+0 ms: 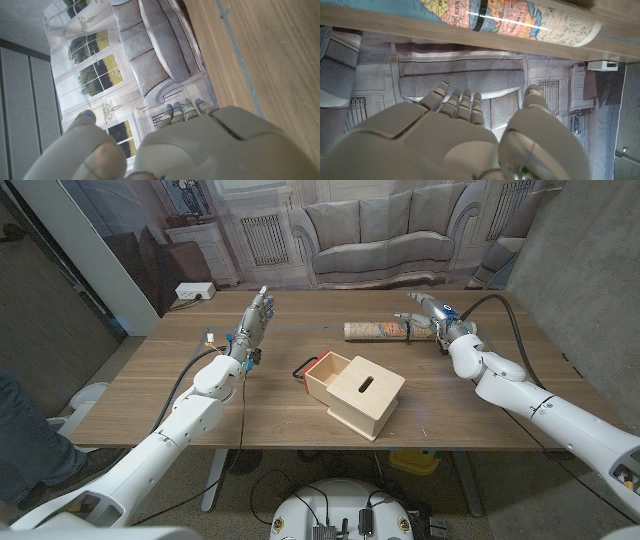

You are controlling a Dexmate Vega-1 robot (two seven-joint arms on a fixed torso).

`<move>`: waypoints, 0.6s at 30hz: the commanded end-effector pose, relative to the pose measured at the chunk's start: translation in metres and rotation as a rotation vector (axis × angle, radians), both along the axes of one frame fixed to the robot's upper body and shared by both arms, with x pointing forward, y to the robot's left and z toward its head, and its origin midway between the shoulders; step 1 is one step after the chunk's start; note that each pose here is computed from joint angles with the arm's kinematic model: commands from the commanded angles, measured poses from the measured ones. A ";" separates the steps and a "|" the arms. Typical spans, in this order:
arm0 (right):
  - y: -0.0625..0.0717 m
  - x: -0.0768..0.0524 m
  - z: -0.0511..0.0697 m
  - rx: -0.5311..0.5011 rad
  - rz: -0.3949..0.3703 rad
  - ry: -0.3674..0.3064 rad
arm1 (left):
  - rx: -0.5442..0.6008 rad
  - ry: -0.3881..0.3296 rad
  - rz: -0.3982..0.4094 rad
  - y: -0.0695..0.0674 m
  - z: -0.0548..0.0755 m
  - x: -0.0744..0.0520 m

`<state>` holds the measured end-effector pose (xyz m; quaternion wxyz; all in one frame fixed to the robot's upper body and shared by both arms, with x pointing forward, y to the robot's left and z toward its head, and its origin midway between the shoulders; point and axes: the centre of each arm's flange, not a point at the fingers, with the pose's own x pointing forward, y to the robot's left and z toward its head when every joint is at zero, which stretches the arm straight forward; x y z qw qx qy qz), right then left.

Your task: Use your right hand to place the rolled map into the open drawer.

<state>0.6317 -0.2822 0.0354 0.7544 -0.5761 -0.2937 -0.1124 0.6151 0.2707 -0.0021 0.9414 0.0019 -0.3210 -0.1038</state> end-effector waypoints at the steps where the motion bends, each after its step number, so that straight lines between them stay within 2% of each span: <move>1: 0.002 0.003 -0.003 -0.032 -0.031 0.014 | 0.000 0.002 0.010 0.002 -0.002 -0.002; 18: -0.003 0.004 -0.008 -0.031 -0.069 0.039 | 0.027 -0.007 0.002 -0.002 0.008 -0.002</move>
